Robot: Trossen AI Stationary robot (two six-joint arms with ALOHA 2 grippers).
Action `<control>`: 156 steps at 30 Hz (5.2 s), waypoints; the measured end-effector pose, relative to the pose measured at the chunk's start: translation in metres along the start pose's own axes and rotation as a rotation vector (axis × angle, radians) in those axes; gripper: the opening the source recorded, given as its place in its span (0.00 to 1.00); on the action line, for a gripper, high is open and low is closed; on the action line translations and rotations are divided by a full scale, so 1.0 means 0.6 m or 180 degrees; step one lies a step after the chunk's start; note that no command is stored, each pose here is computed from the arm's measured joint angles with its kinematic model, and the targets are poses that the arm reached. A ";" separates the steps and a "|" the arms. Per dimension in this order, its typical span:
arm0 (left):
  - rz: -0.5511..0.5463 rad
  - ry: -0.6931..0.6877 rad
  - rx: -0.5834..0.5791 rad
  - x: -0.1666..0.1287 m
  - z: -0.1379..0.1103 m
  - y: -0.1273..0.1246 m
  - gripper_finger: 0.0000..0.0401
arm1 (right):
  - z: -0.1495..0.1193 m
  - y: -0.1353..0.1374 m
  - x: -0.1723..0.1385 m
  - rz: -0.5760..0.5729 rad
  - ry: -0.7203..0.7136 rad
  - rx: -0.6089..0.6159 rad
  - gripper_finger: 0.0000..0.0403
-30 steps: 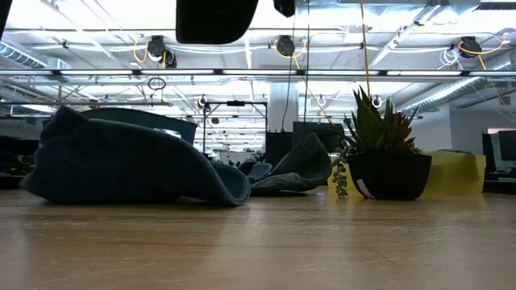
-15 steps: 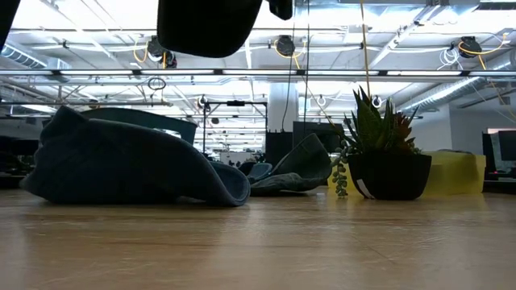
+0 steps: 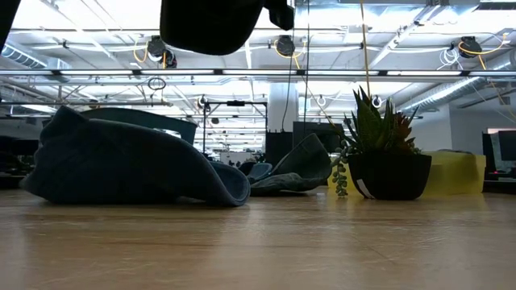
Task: Pick & Place hat
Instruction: Put the bottom gray cap into the yellow bin
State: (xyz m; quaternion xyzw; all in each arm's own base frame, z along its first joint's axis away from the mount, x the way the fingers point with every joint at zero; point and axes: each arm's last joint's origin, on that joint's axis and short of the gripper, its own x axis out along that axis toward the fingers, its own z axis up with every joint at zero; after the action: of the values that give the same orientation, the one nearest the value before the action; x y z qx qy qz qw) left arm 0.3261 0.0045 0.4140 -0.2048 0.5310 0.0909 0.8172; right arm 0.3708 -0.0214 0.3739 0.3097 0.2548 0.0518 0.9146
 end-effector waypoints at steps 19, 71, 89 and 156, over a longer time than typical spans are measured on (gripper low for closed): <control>-0.0417 0.0055 0.0236 -0.011 -0.001 -0.001 0.16 | 0.003 -0.011 -0.038 -0.0055 0.0150 -0.0047 0.01; -0.0151 -0.2109 0.1280 -0.277 -0.121 0.060 0.35 | -0.130 -0.056 -0.339 -0.2997 0.0487 -0.1672 0.00; -0.0474 -0.1931 0.1248 -0.132 -0.137 0.074 0.33 | -0.129 -0.037 -0.356 -0.2389 -0.0166 -0.1666 0.00; -0.0936 -0.1807 0.0076 -0.107 -0.271 0.127 0.46 | -0.250 -0.291 -0.325 -0.2549 0.0733 -0.1953 0.01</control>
State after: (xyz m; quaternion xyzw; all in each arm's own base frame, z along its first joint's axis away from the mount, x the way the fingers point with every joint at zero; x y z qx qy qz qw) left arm 0.1364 0.0074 0.3970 -0.2361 0.2475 0.0191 0.9395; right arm 0.1163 -0.1297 0.2533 -0.1022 0.4256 -0.1962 0.8775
